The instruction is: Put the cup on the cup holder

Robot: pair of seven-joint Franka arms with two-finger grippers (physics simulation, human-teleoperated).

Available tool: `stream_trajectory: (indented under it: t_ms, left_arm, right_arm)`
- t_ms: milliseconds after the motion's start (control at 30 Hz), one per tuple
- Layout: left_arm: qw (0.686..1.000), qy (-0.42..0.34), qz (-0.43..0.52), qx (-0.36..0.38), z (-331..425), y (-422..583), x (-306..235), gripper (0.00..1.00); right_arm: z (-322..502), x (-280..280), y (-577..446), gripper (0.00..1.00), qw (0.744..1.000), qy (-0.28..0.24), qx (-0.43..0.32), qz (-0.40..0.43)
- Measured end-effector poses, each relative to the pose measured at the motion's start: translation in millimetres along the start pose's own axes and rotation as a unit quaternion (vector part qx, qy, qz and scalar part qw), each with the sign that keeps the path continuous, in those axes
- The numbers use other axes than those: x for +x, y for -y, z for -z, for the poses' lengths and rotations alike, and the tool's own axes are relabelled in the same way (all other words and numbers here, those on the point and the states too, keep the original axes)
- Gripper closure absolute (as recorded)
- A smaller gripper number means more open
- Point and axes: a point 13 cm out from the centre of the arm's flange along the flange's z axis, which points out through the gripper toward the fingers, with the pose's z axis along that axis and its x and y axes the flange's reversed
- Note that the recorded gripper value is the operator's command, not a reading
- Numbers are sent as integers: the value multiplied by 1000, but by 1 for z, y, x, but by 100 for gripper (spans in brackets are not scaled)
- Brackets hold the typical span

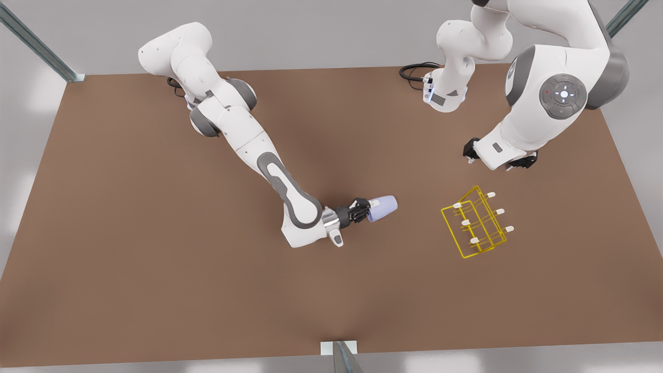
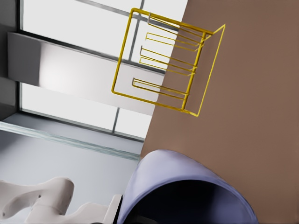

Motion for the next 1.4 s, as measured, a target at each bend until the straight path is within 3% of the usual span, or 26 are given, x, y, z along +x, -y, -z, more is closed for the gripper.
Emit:
stream_trajectory:
  t_ms: [333,367,433,467,667,833,967,1067,1200,1300,1400]
  left_arm:
    - [1000,-7,1,-1,-10,-1,-5,0]
    - [1000,-7,1,-1,-10,-1,-5,0]
    - [1000,-7,1,-1,-10,-1,-6,0]
    - [1000,-7,1,-1,-10,-1,-6,0]
    - [1000,-7,1,0,-10,0,-6,0]
    - [1000,-6,-16,-4,-12,20,-10,0]
    - [996,-25,-79,-15,-48,96,-31,0]
    - [989,-46,-138,-15,-96,174,-45,0]
    - [977,-77,-198,19,-177,240,-64,0]
    - [969,-82,-231,29,-230,244,-82,0]
    - [961,-75,-262,39,-282,240,-75,0]
  right_arm:
    - [-5,14,26,66,999,-9,29,21]
    - [-5,15,28,57,999,-10,31,23]
    - [-5,15,29,11,999,-10,33,26]
    - [-5,16,29,0,999,-10,33,27]
    - [9,13,38,0,998,-10,44,35]
    - [73,1,54,0,996,-13,76,50]
    - [151,-20,49,0,991,-18,109,74]
    - [326,-80,-39,0,960,-30,222,166]
    - [450,-90,-224,0,866,-135,404,261]
    - [511,-2,-231,0,806,-257,511,152]
    - [581,112,-227,0,764,-298,572,22]
